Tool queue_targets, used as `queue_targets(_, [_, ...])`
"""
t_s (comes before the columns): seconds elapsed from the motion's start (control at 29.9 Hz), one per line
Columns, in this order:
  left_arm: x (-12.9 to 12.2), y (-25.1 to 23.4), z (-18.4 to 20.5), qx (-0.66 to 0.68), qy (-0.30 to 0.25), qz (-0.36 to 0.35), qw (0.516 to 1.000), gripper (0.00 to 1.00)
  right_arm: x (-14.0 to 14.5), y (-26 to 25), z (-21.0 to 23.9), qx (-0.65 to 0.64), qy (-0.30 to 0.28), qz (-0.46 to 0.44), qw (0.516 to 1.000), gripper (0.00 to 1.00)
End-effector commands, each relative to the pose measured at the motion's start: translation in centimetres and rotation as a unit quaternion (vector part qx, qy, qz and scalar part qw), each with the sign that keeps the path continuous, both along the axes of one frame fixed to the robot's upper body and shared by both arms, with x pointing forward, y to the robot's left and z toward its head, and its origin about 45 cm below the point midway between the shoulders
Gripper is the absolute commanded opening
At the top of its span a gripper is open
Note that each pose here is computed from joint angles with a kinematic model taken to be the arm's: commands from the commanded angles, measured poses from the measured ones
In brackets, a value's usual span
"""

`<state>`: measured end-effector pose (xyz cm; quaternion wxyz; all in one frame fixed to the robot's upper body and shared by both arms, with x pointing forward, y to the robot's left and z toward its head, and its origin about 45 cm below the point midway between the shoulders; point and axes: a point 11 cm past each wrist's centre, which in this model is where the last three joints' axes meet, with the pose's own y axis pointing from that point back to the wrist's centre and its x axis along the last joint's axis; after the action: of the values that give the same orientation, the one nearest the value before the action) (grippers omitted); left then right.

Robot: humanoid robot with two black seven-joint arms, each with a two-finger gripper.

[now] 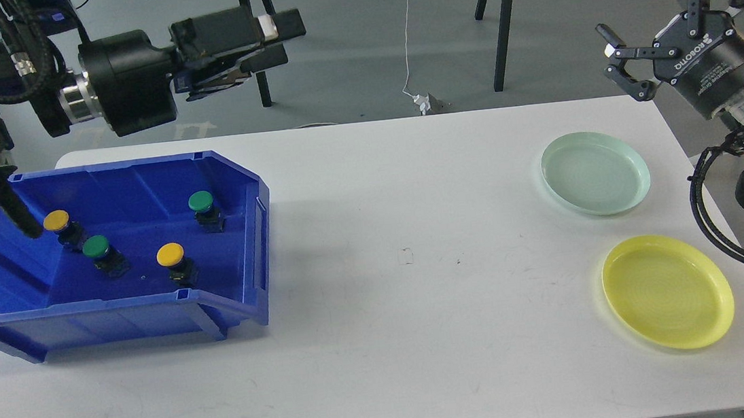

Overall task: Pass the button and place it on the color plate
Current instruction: 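Reach the left gripper down into the blue bin toward a yellow-capped button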

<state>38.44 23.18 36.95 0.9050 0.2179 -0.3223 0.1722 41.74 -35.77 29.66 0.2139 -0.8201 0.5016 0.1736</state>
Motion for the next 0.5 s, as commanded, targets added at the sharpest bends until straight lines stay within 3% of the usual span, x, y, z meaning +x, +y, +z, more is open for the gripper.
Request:
queue_targets(0.0, [-0.1, 2.4, -3.4, 0.112, -0.022, 0.001, 0.993, 0.86, -0.1, -0.1, -0.8, 0.002, 0.008, -0.003, 1.0, 0.99])
queue_targets(0.13, [-0.8, 5.1, -7.4, 0.203, -0.012, -0.005, 0.979, 0.85, -0.2, -0.4, -1.3, 0.002, 0.014, -0.009, 1.0, 0.99])
queue_targets(0.47, [-0.8, 8.9, -12.8, 0.342, 0.009, -0.037, 0.939, 0.84, -0.6, -0.6, -2.1, 0.002, 0.024, -0.012, 1.0, 0.99])
